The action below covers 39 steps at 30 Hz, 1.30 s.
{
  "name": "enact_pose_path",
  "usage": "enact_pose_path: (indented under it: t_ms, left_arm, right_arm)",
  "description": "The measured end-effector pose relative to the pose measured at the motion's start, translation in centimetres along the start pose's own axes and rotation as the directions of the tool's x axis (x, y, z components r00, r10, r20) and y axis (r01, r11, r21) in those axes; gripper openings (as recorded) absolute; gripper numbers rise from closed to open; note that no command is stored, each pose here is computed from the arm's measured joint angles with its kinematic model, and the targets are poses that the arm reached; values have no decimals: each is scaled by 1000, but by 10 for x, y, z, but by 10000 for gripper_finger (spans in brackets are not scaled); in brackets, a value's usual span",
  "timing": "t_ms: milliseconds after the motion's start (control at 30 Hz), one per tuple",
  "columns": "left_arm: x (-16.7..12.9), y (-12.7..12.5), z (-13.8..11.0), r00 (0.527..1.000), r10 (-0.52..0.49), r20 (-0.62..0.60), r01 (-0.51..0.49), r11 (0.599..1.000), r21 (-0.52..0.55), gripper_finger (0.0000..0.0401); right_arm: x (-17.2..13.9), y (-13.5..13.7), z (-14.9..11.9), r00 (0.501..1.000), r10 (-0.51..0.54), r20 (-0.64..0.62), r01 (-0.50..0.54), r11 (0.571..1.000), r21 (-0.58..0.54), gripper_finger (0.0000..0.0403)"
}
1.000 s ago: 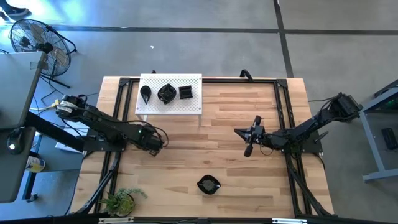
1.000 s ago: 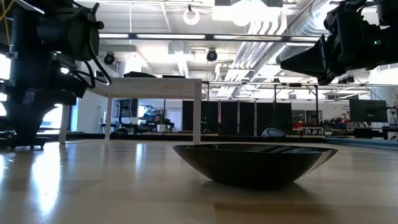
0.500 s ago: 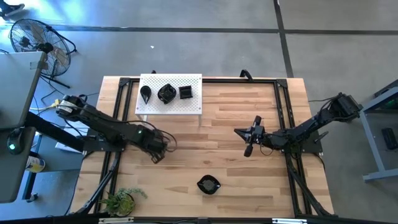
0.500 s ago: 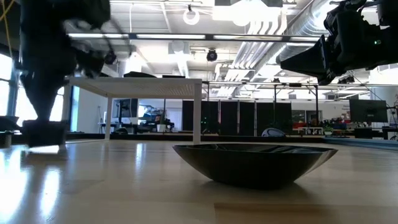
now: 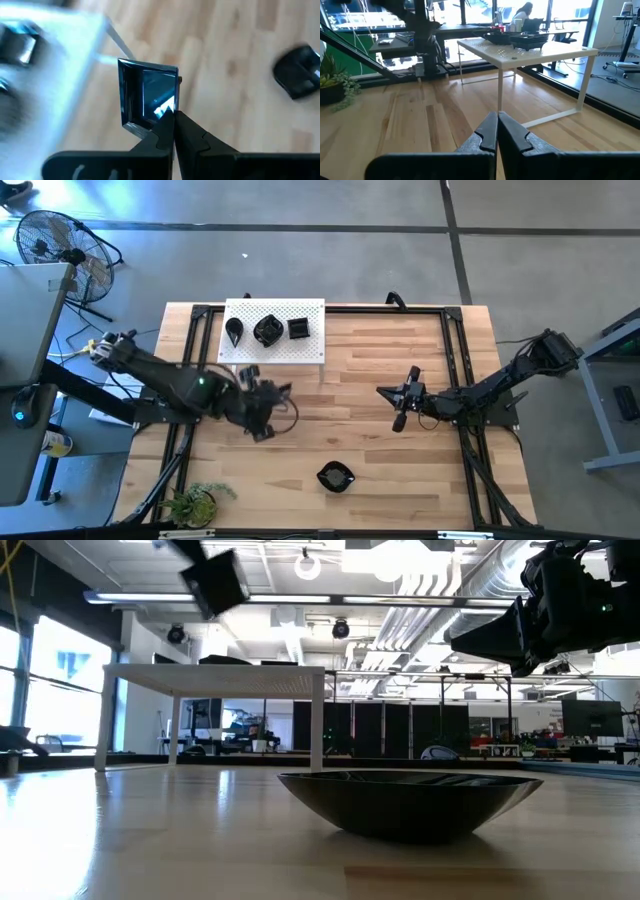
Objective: Pick & Place Mini shaped plates
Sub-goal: Stack the square plate on top of the square plate on the shelf
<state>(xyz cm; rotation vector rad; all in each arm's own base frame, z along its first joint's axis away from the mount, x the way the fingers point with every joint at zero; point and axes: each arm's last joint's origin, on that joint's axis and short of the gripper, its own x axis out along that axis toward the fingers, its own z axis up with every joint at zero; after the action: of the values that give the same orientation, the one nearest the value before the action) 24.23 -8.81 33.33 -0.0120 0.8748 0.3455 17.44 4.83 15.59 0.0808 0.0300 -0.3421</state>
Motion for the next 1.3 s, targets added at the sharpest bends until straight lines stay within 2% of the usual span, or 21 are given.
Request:
enact_pose_path:
  t_ms: [267,433,533,733,800,967,1300]
  left_arm:
    - [-5,61,50,978,183,101,-189,981,50,0]
    - [22,95,71,957,284,59,-289,953,95,0]
    - [38,110,80,949,312,37,-314,946,80,0]
    - [73,123,87,931,358,-67,-346,928,139,0]
    - [80,127,91,927,369,-68,-359,924,129,0]
    - [92,135,88,904,410,-125,-392,909,142,0]
    - [100,139,87,906,394,-152,-376,917,133,0]
  right_arm:
    - [0,0,0,1000,-12,1,12,1000,0,0]
    - [0,0,0,1000,-13,1,13,1000,0,0]
    - [0,0,0,1000,-14,1,14,1000,-1,0]
    - [0,-1,-1,1000,-16,-4,16,1000,-5,0]
    - [0,-1,-1,1000,-16,-6,16,1000,-7,0]
    - [0,-1,-1,1000,-16,-7,16,1000,-10,0]
    - [0,-1,-1,1000,-16,-7,16,1000,-11,0]
